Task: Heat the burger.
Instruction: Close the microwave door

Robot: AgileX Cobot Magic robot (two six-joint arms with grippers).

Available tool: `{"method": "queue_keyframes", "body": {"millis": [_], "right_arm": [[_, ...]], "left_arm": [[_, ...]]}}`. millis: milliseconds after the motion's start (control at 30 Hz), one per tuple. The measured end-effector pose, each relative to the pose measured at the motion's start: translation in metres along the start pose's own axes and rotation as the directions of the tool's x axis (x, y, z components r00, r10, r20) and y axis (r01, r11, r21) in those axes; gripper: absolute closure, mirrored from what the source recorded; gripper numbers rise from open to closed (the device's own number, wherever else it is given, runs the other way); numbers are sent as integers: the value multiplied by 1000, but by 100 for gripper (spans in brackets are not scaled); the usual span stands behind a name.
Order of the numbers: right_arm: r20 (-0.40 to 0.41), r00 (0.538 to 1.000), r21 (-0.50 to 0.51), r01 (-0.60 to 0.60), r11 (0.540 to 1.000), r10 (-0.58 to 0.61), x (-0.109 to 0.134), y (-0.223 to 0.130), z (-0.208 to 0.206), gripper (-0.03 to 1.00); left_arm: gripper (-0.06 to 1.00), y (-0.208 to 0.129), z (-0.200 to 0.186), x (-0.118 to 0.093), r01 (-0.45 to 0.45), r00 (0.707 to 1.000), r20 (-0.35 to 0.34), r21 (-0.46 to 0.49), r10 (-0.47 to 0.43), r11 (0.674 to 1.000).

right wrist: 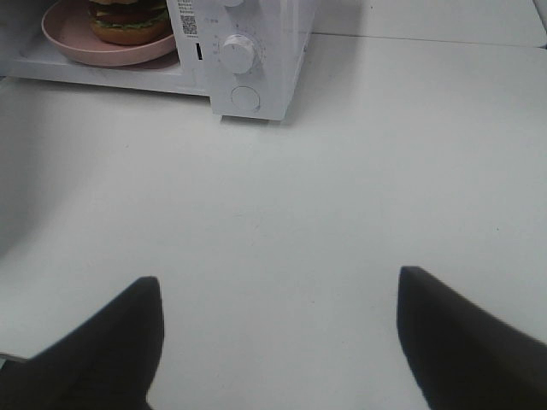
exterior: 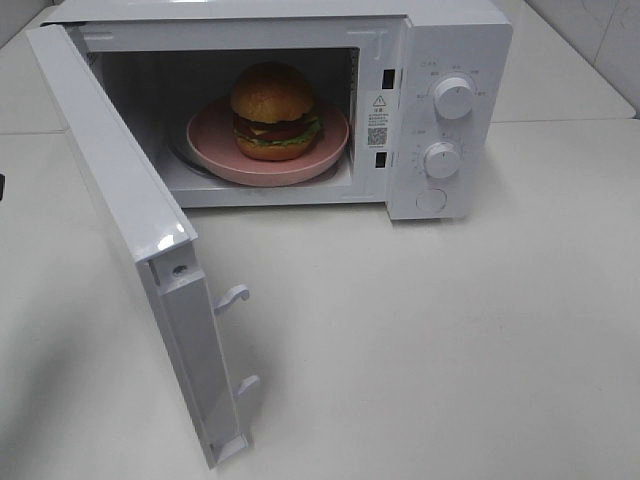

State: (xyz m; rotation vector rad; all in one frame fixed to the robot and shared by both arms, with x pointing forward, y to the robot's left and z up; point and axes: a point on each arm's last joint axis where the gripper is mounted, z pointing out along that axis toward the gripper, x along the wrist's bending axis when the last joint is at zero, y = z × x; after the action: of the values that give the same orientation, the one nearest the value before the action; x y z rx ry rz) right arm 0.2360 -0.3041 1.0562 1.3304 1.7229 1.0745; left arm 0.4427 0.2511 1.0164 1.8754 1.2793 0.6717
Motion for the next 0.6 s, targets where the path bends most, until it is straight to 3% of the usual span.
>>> {"method": "queue_keyframes", "body": {"millis": [600], "right_arm": [[0,1000,-1,0,1000,0,0,0,0,25]], "left_arm": [[94,-14,45,-19,-52,999,13,101,51,993]]}}
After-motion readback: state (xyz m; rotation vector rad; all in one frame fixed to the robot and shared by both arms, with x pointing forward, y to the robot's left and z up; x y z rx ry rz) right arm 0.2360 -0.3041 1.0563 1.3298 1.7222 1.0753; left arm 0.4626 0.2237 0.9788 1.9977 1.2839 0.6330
